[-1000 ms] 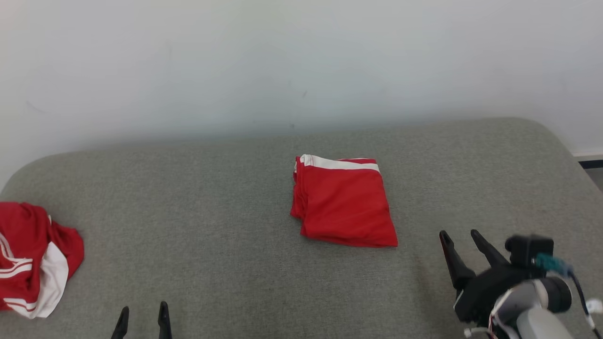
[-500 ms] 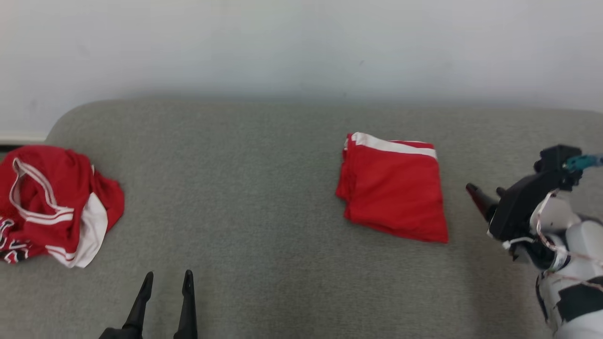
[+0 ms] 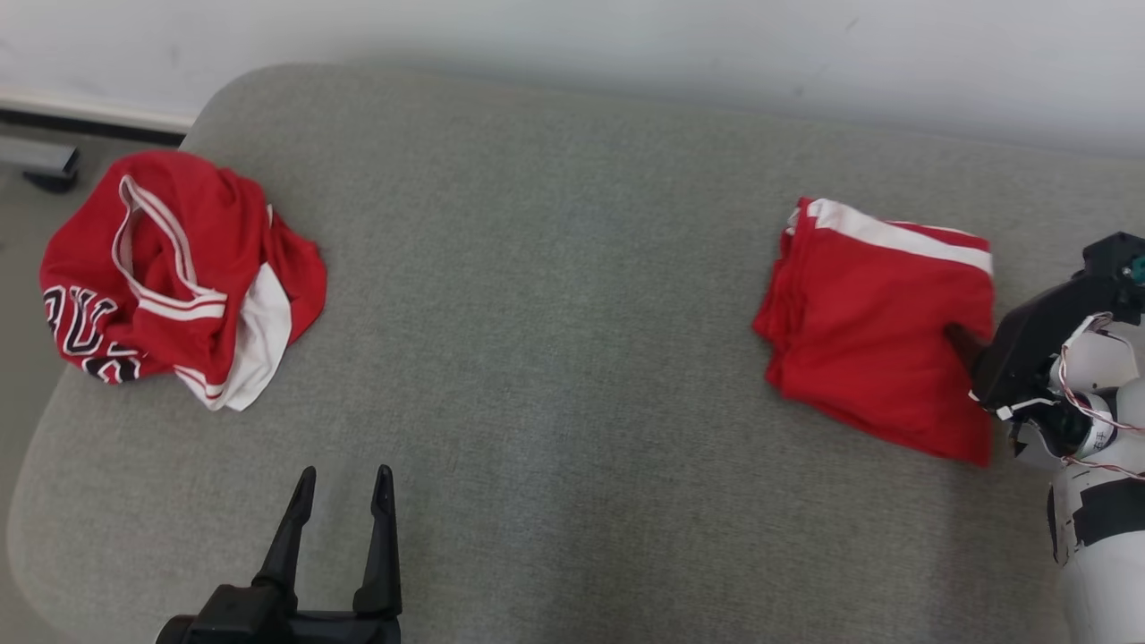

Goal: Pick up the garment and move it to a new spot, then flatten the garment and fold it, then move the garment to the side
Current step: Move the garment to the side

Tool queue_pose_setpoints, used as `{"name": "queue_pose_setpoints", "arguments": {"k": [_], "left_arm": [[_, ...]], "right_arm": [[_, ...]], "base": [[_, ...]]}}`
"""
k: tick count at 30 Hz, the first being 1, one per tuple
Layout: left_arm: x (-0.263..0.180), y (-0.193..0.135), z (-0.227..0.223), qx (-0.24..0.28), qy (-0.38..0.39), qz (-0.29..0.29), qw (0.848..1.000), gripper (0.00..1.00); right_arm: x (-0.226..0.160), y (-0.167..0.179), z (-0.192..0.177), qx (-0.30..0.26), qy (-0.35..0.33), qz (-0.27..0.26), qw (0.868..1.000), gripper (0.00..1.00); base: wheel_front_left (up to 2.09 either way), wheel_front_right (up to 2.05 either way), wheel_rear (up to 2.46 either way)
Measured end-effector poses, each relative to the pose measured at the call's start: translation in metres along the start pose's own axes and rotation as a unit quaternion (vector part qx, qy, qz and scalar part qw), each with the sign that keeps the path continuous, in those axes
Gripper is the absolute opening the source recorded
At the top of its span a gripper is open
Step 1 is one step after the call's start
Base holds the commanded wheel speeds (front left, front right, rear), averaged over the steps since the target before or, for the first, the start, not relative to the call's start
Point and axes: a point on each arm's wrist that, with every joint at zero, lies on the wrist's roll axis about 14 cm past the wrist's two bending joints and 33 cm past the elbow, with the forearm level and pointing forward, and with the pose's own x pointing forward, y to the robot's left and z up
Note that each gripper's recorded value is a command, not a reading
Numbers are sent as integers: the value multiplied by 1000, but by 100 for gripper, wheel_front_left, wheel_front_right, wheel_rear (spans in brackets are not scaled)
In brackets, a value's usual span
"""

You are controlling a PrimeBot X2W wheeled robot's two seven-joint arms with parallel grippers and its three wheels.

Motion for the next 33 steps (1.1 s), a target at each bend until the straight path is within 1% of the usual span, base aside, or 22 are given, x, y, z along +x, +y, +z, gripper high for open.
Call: {"name": "queue_pose_setpoints", "arguments": {"k": [4, 8, 9, 10, 11, 12, 13, 15, 18, 23, 28, 33], "left_arm": [[-2, 6, -6, 1, 11, 14, 1000, 100], [-3, 11, -11, 4, 20, 25, 999, 100], [-2, 12, -12, 5, 22, 26, 999, 100], [-2, 13, -12, 6, 23, 28, 999, 100], [0, 12, -13, 6, 23, 28, 999, 100], [1, 11, -13, 7, 23, 26, 999, 100], [3, 10, -13, 7, 23, 25, 999, 100], [6, 7, -14, 6, 23, 18, 1000, 100], [14, -2, -13, 4, 20, 4, 1000, 100], [31, -25, -12, 0, 11, -35, 999, 100], [51, -54, -10, 3, -1, -85, 996, 100], [70, -89, -9, 3, -13, -141, 990, 100]], "right_arm": [[20, -4, -17, -3, 32, -17, 999, 100], [33, -1, -19, -4, 45, -23, 999, 100], [35, 0, -19, -5, 46, -23, 999, 70], [37, 1, -19, -7, 46, -23, 999, 48], [39, 3, -18, -10, 47, -23, 999, 29], [40, 5, -18, -13, 48, -23, 999, 4], [40, 7, -18, -16, 48, -20, 999, 0], [39, 9, -19, -27, 53, -21, 998, 0], [33, 3, -18, -46, 56, -30, 997, 0], [20, -14, -16, -68, 55, -47, 995, 0], [3, -43, -16, -84, 50, -72, 993, 0], [-19, -83, -19, -98, 40, -108, 988, 0]], "base": [[0, 0, 0], [0, 0, 0], [0, 0, 0], [0, 0, 0], [0, 0, 0], [0, 0, 0], [0, 0, 0], [0, 0, 0], [0, 0, 0], [0, 0, 0], [0, 0, 0], [0, 0, 0]]}}
